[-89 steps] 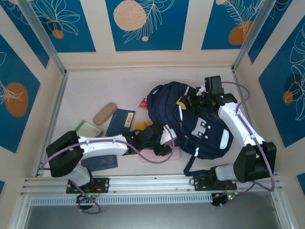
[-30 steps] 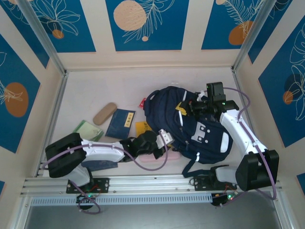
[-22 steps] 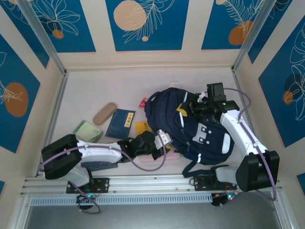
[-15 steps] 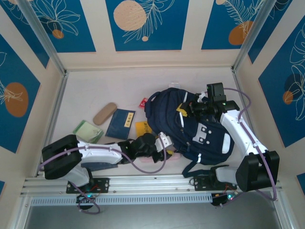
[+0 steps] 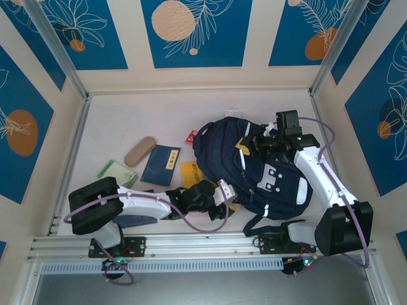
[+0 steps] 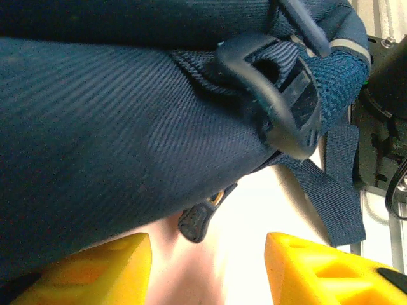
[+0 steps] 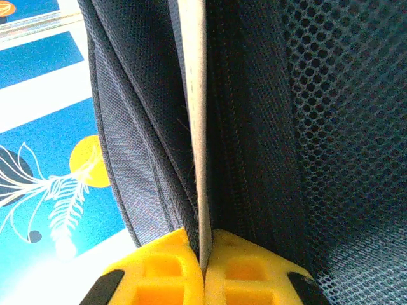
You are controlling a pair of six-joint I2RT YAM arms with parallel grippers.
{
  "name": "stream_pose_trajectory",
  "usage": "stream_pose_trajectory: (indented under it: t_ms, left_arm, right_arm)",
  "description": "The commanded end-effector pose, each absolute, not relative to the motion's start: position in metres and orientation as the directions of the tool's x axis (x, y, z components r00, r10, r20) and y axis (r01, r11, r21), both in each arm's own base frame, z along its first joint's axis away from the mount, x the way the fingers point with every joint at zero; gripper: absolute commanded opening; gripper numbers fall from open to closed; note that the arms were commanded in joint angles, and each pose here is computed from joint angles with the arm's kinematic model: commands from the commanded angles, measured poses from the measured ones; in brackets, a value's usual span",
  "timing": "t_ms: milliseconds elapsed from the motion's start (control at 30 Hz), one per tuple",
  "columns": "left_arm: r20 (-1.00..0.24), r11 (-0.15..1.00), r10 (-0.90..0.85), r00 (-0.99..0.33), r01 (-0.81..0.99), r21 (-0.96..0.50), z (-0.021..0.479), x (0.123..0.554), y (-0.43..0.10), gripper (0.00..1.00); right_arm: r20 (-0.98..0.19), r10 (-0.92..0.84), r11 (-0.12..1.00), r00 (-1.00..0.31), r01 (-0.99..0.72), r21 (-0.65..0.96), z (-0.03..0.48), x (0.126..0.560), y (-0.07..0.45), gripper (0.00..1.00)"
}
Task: Pack the student bag
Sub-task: Unzip the student bag at the center of the table.
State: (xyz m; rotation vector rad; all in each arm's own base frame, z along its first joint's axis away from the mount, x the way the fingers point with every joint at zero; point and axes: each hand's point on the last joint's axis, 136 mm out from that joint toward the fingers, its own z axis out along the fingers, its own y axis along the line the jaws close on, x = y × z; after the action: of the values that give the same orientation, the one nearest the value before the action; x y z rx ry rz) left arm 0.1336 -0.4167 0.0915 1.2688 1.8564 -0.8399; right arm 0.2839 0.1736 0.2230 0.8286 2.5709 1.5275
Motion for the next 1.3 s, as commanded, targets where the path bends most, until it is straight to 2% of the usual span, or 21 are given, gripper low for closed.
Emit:
stream_pose_trajectory:
  t_ms: [0, 133, 267, 567, 933, 1267]
  left_arm:
    - [-0.873, 0.306, 0.417, -0.254, 0.943, -0.129, 0.107, 0.134, -0.432, 0.50]
    - [-0.873, 0.352, 0.410, -0.265, 0.929, -0.117, 0.106, 0.141, -0.433, 0.50]
    - [-0.871, 0.372, 0.407, -0.275, 0.921, -0.117, 0.104, 0.146, -0.437, 0.41]
    - [-0.868, 0.408, 0.402, -0.290, 0.906, -0.114, 0.101, 0.154, -0.444, 0.40]
    - [-0.866, 0.414, 0.406, -0.294, 0.903, -0.112, 0.099, 0.151, -0.443, 0.11]
    - [-0.841, 0.505, 0.440, -0.315, 0.861, -0.058, 0.090, 0.157, -0.404, 0.00]
  right_arm:
    - [0.252, 0.416, 0.332, -0.874, 0.404, 0.852, 0.242, 0.272, 0.181, 0.00]
    - [0.262, 0.412, 0.326, -0.873, 0.409, 0.852, 0.240, 0.271, 0.182, 0.00]
    - [0.266, 0.405, 0.324, -0.875, 0.410, 0.853, 0.239, 0.269, 0.184, 0.00]
    - [0.273, 0.403, 0.324, -0.874, 0.415, 0.850, 0.237, 0.266, 0.185, 0.00]
    - [0.267, 0.424, 0.337, -0.866, 0.424, 0.840, 0.231, 0.265, 0.179, 0.00]
    - [0.201, 0.440, 0.441, -0.875, 0.405, 0.801, 0.217, 0.257, 0.167, 0.00]
